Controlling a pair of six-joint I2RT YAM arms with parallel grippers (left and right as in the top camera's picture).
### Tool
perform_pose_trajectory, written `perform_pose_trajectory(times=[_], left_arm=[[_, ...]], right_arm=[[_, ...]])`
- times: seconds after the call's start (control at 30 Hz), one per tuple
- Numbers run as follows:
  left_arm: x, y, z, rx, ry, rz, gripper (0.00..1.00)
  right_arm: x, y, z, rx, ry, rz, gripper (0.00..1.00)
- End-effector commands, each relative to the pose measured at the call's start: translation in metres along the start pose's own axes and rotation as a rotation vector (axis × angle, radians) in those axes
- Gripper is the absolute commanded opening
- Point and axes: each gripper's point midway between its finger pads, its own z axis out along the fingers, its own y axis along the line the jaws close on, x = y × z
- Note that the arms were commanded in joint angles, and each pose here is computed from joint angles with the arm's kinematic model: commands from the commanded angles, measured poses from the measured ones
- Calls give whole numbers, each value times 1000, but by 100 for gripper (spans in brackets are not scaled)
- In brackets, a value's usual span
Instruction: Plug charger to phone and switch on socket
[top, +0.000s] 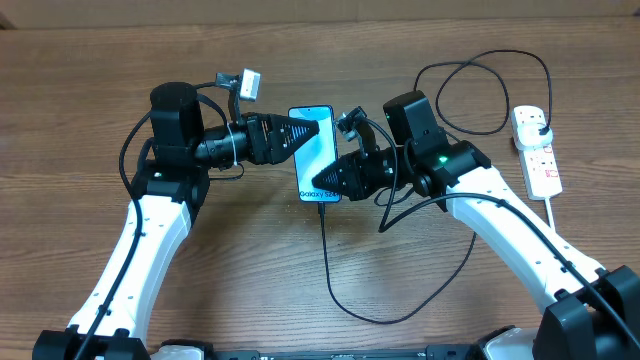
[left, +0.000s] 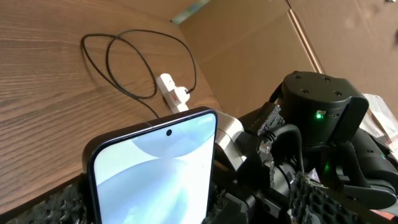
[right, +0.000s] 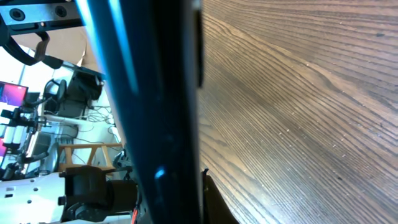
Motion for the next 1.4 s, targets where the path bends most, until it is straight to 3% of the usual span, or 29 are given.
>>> perform_pose_trajectory(times=[0.0, 0.3, 0.43, 0.8, 1.37], left_arm=[[-7, -48, -12, 131, 19, 134, 100], [-7, -48, -12, 131, 19, 134, 100], [-7, -48, -12, 131, 19, 134, 99], [-7, -48, -12, 131, 19, 134, 100], [-7, -48, -12, 131, 19, 134, 99]], right_arm=[[19, -89, -6, 328, -6, 247, 4], [-20, -80, -40, 68, -149, 264, 4], [-26, -92, -56, 66, -191, 288, 4], [2, -119, -62, 200, -130, 371, 4], [54, -137, -41, 206, -64, 451, 4]])
